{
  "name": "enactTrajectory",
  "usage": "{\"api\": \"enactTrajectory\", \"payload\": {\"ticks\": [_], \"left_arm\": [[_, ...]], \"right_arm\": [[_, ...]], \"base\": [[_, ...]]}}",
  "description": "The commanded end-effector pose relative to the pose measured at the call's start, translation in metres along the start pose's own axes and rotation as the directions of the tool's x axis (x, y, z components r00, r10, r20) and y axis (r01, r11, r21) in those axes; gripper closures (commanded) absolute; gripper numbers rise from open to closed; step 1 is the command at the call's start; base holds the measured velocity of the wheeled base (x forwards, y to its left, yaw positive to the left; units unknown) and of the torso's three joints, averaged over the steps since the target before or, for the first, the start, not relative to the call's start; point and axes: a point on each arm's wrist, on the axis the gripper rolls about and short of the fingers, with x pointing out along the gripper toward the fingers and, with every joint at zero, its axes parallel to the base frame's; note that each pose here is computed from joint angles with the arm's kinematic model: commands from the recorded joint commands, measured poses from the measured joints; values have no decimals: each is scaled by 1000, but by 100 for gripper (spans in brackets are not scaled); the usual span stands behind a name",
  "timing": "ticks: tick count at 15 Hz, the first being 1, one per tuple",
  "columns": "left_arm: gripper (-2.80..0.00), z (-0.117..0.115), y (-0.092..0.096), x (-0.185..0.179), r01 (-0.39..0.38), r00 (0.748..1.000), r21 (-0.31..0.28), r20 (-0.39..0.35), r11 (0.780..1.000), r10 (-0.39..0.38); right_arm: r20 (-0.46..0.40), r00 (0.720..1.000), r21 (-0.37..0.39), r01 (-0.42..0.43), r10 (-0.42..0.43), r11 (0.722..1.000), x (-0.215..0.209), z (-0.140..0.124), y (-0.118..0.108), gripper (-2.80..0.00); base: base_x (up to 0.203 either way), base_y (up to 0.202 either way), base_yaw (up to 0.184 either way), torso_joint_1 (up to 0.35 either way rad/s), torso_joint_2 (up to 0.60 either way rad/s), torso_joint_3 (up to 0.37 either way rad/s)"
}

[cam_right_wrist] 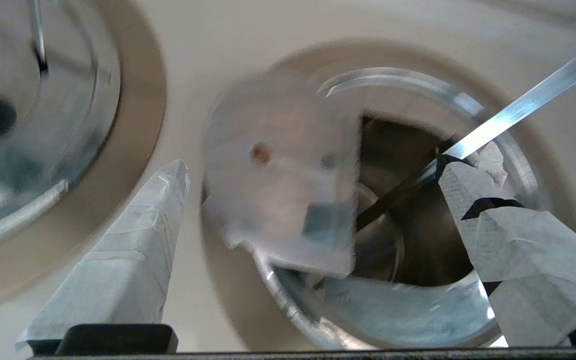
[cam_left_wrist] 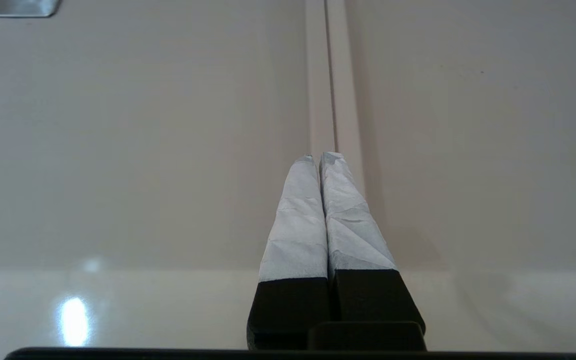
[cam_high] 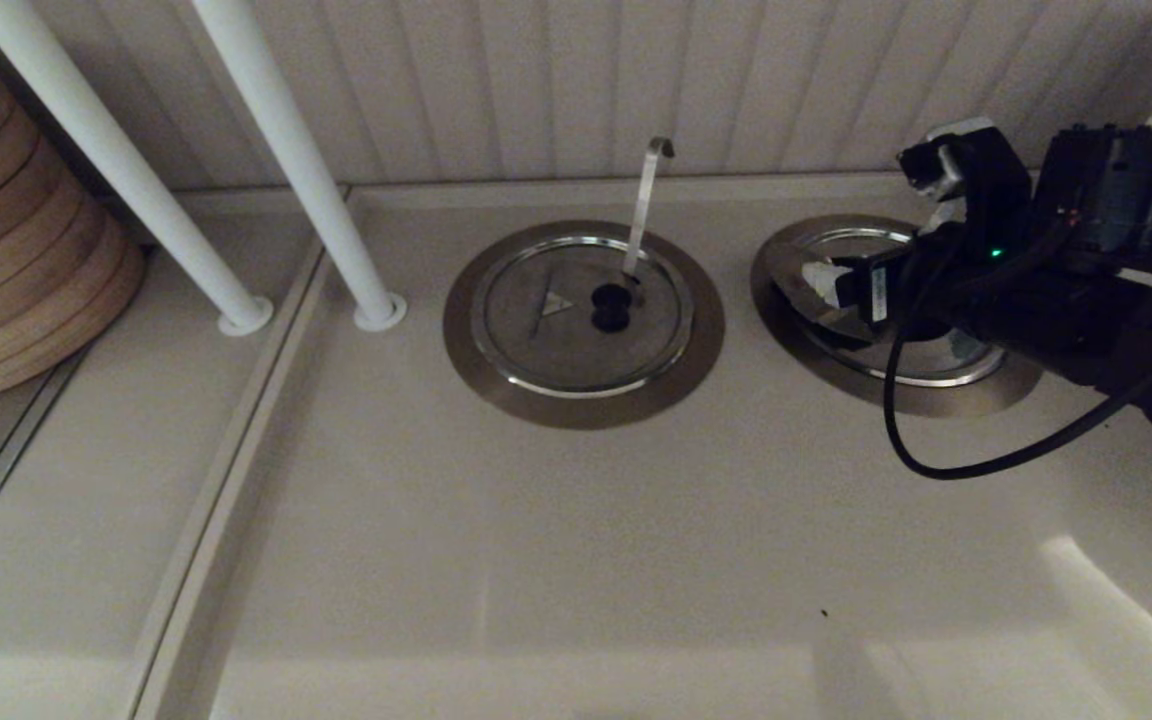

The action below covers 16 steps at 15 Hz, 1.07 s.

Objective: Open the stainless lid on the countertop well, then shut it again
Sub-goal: Close the lid

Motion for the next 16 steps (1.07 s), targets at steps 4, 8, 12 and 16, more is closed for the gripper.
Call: {"api": "enactTrajectory", "payload": {"ticks": [4,8,12,16], "left_arm": [[0,0,0,0,-1,1000,-1,-1,1000,1],[0,0,0,0,-1,1000,-1,-1,1000,1],[0,0,0,0,-1,1000,-1,-1,1000,1],[0,0,0,0,-1,1000,-1,-1,1000,1]], "right_arm": [[-68,997,-42,-37,34,998,12,-19,25,-280],[-99,994,-53,-57,51,997,16,-29,36,-280],[-132,991,-97,-22,9,995,29,-41,38,-280],[-82,990,-137,106,-118,985,49,-46,8,-280]], "base": [[0,0,0,0,0,0],[0,0,0,0,0,0],[0,0,0,0,0,0],[0,0,0,0,0,0]]}}
